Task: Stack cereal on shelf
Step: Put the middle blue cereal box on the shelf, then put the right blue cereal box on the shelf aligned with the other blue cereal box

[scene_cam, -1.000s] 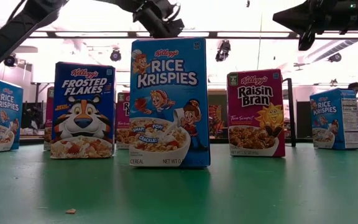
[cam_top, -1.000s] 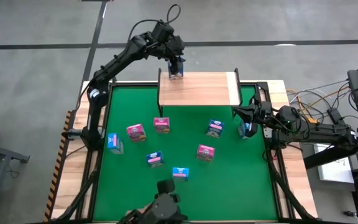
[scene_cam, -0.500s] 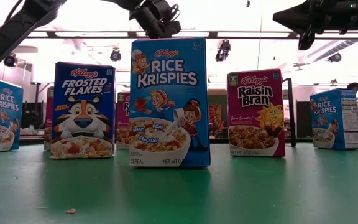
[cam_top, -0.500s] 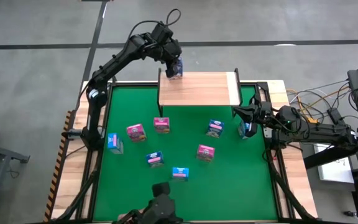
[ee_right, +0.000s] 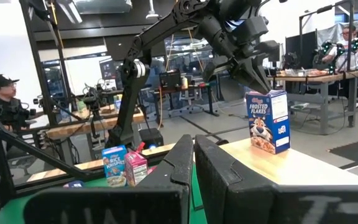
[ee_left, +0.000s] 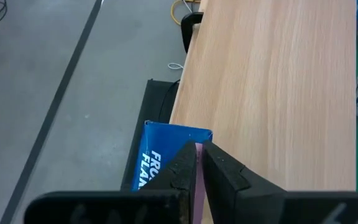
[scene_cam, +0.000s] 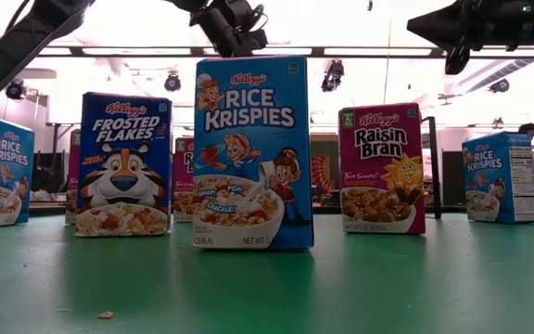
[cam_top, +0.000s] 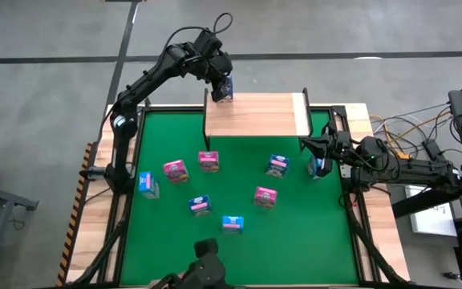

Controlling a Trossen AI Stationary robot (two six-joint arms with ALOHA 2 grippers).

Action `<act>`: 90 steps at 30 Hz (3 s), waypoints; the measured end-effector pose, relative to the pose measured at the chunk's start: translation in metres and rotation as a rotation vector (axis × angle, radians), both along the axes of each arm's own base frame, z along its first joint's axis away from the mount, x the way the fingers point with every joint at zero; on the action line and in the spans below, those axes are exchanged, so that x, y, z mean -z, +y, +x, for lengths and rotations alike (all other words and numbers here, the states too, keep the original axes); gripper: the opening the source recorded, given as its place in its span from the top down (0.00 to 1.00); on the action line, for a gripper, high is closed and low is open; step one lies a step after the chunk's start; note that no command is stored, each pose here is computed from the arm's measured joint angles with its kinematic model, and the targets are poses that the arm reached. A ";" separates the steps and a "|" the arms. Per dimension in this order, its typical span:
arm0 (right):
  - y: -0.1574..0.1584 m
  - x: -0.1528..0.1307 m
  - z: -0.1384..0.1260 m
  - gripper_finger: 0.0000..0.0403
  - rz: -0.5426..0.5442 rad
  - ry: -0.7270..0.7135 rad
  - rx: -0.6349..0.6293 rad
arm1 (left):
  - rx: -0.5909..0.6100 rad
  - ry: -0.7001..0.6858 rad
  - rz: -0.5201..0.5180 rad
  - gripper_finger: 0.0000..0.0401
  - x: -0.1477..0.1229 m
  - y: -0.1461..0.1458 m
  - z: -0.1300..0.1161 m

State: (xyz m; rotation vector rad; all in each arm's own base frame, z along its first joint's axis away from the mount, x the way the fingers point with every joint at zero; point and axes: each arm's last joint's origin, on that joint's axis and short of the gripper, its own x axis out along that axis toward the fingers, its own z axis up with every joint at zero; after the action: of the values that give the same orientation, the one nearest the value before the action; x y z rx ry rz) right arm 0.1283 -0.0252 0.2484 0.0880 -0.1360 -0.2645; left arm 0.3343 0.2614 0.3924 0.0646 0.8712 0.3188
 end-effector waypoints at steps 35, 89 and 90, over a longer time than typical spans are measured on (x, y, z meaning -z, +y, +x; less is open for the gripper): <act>0.000 0.002 0.002 0.98 -0.002 0.017 0.001 | 0.281 -0.132 -0.086 1.00 0.016 -0.191 0.022; -0.008 -0.016 0.099 0.38 0.187 1.158 -0.071 | 0.285 -0.801 -0.044 1.00 0.093 -0.237 -0.119; -0.008 -0.014 0.100 0.36 0.193 1.163 -0.066 | 0.286 -0.801 -0.042 1.00 0.093 -0.237 -0.119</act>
State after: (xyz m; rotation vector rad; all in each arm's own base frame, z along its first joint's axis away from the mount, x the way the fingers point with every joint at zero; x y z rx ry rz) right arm 0.2285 -0.0330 0.2626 0.1183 1.0477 -0.2289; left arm 0.2156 0.0247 0.2993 0.0173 0.0686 0.0392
